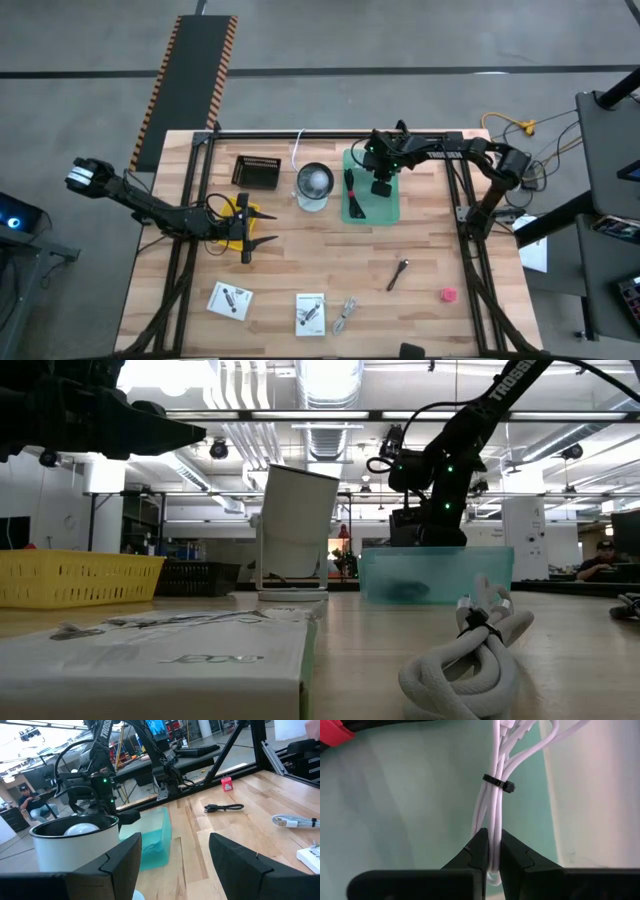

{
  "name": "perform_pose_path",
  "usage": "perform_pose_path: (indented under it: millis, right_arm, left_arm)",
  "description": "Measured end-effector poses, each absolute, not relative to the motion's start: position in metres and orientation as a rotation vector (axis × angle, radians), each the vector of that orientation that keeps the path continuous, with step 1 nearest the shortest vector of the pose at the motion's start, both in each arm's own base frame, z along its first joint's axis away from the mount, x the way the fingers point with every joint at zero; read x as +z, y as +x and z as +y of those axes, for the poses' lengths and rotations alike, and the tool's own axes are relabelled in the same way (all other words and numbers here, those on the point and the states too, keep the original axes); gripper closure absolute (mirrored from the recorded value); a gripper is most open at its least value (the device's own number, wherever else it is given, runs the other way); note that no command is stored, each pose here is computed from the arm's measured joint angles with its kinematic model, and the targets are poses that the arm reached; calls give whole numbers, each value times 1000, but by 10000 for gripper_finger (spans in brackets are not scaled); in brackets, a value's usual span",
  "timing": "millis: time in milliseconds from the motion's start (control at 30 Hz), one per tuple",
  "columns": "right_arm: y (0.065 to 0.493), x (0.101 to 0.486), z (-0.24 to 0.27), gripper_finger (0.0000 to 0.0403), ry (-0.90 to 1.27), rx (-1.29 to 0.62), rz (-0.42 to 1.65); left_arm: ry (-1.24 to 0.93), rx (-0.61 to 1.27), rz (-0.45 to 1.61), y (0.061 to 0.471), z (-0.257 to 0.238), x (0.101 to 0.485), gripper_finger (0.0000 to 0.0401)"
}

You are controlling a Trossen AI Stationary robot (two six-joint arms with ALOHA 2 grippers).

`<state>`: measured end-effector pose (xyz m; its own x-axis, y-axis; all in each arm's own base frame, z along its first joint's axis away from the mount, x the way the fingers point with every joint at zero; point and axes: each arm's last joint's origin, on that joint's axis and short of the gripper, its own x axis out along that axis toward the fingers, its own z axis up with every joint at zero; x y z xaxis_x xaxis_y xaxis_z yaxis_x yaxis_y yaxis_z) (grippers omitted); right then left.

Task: Pick and place items into bin
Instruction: Put the top white charger cable into the green bin, then put the black charger cable into the green bin

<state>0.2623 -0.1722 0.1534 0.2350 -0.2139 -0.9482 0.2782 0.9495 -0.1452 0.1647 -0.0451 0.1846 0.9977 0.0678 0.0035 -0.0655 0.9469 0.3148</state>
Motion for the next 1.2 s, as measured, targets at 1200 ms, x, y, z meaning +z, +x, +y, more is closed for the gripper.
perform_pose_path:
  millis: [1200]
  right_arm:
    - [253, 209, -146, 231, 253, -497, 1095]
  left_arm:
    - [326, 68, 7, 165, -45, 185, 185]
